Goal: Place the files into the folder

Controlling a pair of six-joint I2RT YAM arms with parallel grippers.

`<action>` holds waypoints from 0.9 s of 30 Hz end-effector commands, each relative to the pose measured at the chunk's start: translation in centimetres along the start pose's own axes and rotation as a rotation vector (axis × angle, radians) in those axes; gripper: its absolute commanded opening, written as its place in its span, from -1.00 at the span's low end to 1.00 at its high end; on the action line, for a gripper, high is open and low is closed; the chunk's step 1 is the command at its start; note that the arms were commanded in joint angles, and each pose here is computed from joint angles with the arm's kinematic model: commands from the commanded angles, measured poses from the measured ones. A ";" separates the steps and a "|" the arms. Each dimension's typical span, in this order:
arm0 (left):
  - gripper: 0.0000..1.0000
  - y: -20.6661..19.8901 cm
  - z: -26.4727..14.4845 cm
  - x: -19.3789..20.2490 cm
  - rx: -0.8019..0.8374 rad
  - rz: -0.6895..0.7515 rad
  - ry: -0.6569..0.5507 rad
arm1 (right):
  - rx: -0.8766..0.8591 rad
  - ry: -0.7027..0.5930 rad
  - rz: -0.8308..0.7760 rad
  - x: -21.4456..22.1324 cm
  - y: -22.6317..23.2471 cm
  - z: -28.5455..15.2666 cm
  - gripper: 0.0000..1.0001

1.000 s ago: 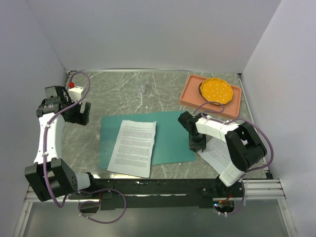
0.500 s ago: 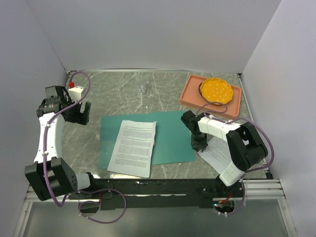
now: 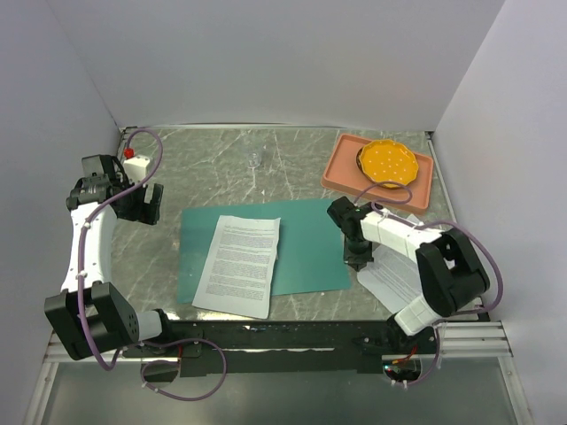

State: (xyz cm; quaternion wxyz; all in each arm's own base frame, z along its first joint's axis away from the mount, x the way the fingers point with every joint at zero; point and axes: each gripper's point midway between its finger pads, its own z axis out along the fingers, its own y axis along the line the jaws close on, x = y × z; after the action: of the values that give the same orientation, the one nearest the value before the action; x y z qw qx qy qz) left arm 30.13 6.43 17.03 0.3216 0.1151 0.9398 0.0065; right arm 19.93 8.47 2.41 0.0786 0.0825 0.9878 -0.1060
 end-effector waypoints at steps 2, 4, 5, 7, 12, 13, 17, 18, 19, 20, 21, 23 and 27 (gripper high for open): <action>0.92 0.3 -0.1 -0.7 -0.006 0.012 -0.034 | -0.097 -0.104 -0.072 -1.0 3.3 -3.3 -1.00; 0.92 0.3 -0.2 -0.9 -0.009 0.008 -0.037 | -0.113 -0.137 -0.185 -0.3 5.7 -4.3 -1.00; 0.93 0.3 -0.3 -1.0 -0.010 0.006 -0.042 | -0.140 -0.165 -0.220 -0.7 7.3 -5.5 -1.00; 0.93 0.2 -0.3 -1.0 -0.003 0.002 -0.038 | -0.146 -0.175 -0.317 0.1 9.4 -5.9 -1.00; 0.93 0.2 -0.7 -1.1 -0.008 0.006 -0.042 | -0.173 -0.218 -0.463 0.1 13.7 -7.4 -1.00; 0.93 0.2 -0.7 -1.1 -0.009 0.009 -0.040 | -0.159 -0.212 -0.475 0.0 14.2 -7.1 -1.00; 0.92 0.3 -0.7 -0.9 -0.014 0.015 -0.036 | -0.163 -0.202 -0.502 0.5 14.6 -6.4 -1.00; 0.92 0.4 -0.7 -0.9 -0.016 0.016 -0.037 | -0.178 -0.205 -0.515 0.6 14.8 -6.4 -0.70; 0.92 0.4 -0.6 -0.8 -0.016 0.013 -0.030 | -0.217 -0.212 -0.517 0.7 15.4 -6.9 -0.59; 0.92 0.3 -0.5 -0.9 -0.013 0.014 -0.034 | -0.244 -0.217 -0.520 0.7 15.7 -7.2 -0.45; 0.92 0.3 -0.4 -0.8 -0.007 0.013 -0.031 | -0.274 -0.240 -0.522 0.4 15.9 -8.1 -0.08; 0.92 0.1 0.0 -0.9 0.008 0.000 -0.028 | -0.363 -0.280 -0.521 0.0 17.2 -9.6 0.12; 0.92 -0.3 0.6 -0.8 0.040 -0.014 -0.018 | -0.594 -0.334 -0.510 -0.6 19.4 -13.1 0.25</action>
State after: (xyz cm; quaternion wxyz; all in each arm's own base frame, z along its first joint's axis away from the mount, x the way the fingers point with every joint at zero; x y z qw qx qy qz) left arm 30.18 6.34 16.73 0.3174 0.1131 0.9415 0.0016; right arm 21.03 26.19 6.73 0.1681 -0.2004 0.9649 0.0231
